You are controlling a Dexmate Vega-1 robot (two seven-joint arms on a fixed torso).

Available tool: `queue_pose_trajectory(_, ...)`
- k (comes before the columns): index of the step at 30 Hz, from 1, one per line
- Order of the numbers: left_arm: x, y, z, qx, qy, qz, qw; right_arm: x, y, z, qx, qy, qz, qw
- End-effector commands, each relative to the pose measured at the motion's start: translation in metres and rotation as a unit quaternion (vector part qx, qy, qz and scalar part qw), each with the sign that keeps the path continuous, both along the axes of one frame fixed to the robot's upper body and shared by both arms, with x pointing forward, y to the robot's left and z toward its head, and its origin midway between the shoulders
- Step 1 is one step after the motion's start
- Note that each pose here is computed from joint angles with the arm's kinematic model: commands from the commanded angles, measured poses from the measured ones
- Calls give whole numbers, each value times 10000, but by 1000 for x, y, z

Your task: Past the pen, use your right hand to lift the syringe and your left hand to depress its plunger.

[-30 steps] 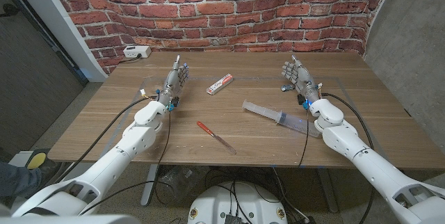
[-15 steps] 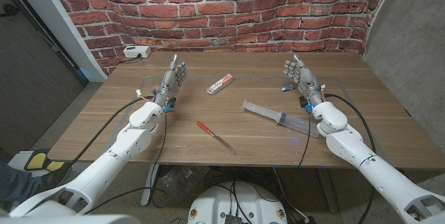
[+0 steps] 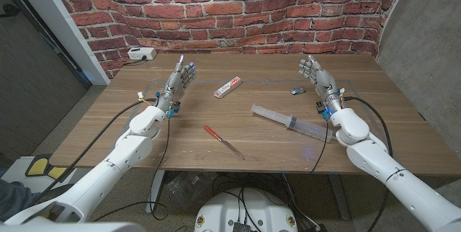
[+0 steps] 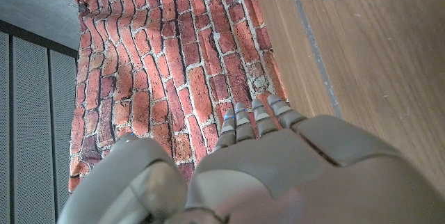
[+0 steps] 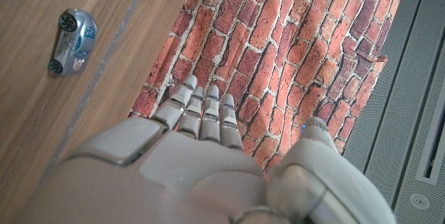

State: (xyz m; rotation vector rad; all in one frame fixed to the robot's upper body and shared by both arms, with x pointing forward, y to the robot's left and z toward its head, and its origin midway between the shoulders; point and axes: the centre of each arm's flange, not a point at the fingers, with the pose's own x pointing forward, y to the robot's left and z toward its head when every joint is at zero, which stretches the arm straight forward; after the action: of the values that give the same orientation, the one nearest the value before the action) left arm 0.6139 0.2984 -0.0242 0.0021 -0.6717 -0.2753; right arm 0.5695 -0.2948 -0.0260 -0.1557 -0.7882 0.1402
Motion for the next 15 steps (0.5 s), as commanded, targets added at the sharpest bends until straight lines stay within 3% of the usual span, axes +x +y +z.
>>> queue_pose_trajectory(1, -9, -2, -2, -158, -234, 63, 9996, -35, -8, -5, -320, -158, -299, 9989)
queue_pose_trajectory(15, -16, 3, -3, 26, -332, 131, 9994, -70, 1, -13, -725, -279, -761, 9941)
